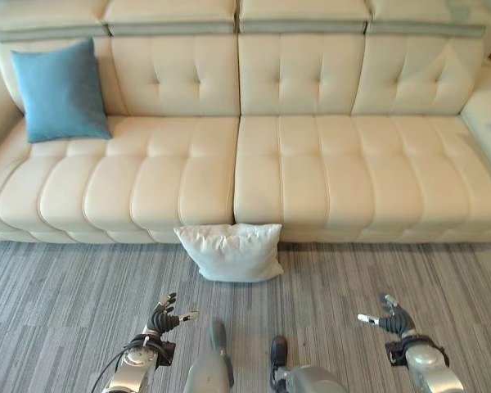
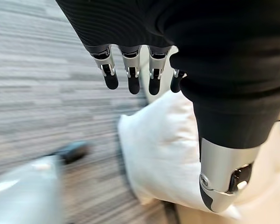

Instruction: Pick up all the scattered cushions and arrange them neatly on the sofa.

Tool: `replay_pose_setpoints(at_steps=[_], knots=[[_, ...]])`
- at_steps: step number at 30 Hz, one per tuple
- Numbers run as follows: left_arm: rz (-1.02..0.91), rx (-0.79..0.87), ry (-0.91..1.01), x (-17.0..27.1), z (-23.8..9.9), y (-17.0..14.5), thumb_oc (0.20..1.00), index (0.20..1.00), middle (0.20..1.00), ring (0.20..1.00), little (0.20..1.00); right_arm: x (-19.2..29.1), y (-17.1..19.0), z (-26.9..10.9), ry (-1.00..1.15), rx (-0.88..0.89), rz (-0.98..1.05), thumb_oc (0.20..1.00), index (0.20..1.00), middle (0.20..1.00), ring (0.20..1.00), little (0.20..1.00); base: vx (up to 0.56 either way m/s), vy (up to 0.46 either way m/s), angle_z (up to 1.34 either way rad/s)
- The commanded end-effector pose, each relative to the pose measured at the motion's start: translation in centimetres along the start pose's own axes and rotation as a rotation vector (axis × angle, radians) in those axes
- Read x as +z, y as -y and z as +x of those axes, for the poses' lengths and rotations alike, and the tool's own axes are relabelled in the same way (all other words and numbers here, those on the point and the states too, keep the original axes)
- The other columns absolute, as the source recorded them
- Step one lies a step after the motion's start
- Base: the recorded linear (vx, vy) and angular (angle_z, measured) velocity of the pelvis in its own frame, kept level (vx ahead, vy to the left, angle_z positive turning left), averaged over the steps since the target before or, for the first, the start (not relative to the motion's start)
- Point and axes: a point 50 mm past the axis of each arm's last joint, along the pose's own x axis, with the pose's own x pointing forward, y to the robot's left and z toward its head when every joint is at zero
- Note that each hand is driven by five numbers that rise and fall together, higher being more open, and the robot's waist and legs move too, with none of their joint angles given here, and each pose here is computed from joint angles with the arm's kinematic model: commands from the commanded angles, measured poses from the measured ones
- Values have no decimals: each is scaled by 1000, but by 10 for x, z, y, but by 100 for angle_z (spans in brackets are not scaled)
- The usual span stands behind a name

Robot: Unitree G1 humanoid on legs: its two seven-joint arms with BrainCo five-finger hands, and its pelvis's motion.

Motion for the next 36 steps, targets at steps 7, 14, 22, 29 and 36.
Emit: replay_pose_setpoints(at_steps=[7, 14, 22, 29, 36], knots=[[92, 56, 87, 20, 1, -27, 1000, 1000, 1000, 1000, 1000, 1, 1, -4, 29, 5, -19, 1000, 1000, 1000, 1000, 1000, 258, 323, -11], [100, 105, 87, 21, 0, -40, 1000, 1000, 1000, 1000, 1000, 20, -12, 1, 96, 43, -12, 1000, 1000, 1000, 1000, 1000, 165, 195, -30], [79, 134, 65, 16, 1, -44, 1000, 1000, 1000, 1000, 1000, 33, -4, 3, 147, 28, -51, 1000, 1000, 1000, 1000, 1000, 155, 3, 11], [56, 195, 106, 34, 7, -57, 1000, 1000, 1000, 1000, 1000, 61, 2, 13, 226, -1, -143, 1000, 1000, 1000, 1000, 1000, -21, -76, 18], [-104, 285, 330, 106, 16, -74, 1000, 1000, 1000, 1000, 1000, 123, 31, 28, 353, -136, -63, 1000, 1000, 1000, 1000, 1000, -195, -73, 9]])
